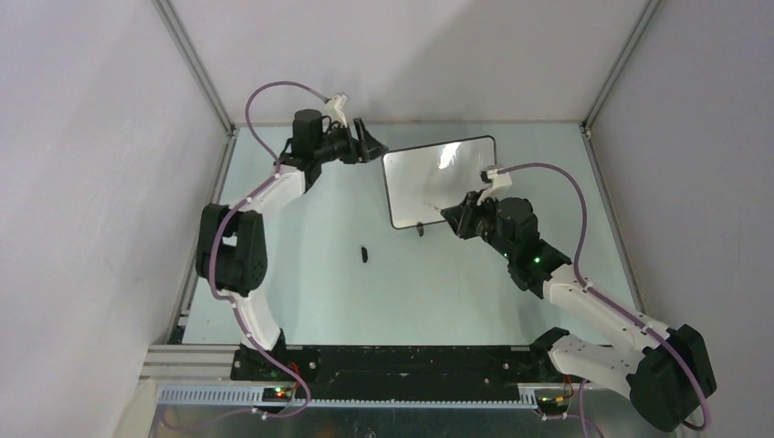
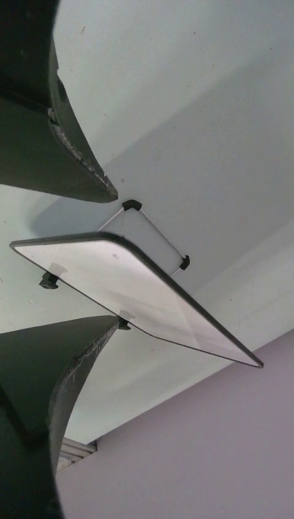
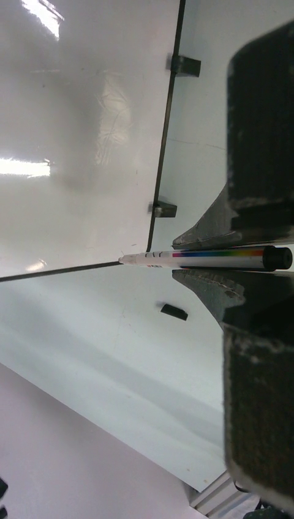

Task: Write a sentence on the whiteboard
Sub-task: Move the whiteboard to the center of the board.

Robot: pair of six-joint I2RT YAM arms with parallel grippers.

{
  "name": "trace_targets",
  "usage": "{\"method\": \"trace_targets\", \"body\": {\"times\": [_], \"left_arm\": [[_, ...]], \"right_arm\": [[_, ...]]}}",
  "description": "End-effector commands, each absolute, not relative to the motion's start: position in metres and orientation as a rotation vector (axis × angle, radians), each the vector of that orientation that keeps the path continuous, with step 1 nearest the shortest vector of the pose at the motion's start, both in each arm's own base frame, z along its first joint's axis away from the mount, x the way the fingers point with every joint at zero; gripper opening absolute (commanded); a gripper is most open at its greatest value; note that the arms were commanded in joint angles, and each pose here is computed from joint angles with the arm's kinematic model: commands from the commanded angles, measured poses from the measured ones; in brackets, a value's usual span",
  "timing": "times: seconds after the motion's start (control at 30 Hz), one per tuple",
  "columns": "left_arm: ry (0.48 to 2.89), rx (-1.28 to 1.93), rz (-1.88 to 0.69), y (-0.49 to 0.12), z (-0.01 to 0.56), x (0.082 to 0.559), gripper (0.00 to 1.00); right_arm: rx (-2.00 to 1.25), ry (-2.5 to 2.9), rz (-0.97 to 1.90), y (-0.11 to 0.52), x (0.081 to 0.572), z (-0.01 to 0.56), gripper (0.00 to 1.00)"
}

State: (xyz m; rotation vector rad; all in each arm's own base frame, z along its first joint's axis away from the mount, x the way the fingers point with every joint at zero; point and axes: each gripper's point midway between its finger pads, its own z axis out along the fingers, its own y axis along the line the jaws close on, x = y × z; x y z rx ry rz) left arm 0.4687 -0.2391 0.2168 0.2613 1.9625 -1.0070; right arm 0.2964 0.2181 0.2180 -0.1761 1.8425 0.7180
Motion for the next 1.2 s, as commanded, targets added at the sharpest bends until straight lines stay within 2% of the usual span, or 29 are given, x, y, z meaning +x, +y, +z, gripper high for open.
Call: {"method": "trace_targets", "body": {"times": [0.0, 0.3, 0.57, 0.73, 0.87, 0.97, 1.17], "left_arm": [[1.869, 0.222, -1.139, -0.229, 0.228, 0.482, 0.71], [1.840, 0.221, -1.268, -0.241, 0.222, 0.481, 0.70], [1.873, 0.267, -1.313, -0.262, 0.214, 0.474, 0.60], [1.906, 0.268, -1.270, -0.259, 0.205, 0.476, 0.59], [1.920, 0.262, -1.275, -0.260, 0.202, 0.478, 0.53], [1.927, 0.285, -1.307, -0.264, 0.201, 0.476, 0.44], [1.962, 0.277, -1.265, -0.260, 0.197, 0.477, 0.39]], "right_arm": [[-0.214, 1.784, 0.691, 0.224, 0.300, 0.225, 0.00], [-0.198, 1.803, 0.662, 0.223, 0.303, 0.217, 0.00], [-0.194, 1.813, 0.662, 0.225, 0.304, 0.213, 0.00], [-0.190, 1.813, 0.655, 0.223, 0.304, 0.213, 0.00], [-0.185, 1.816, 0.648, 0.222, 0.305, 0.212, 0.00], [-0.184, 1.818, 0.645, 0.222, 0.306, 0.211, 0.00], [-0.182, 1.821, 0.641, 0.221, 0.306, 0.210, 0.00]]}}
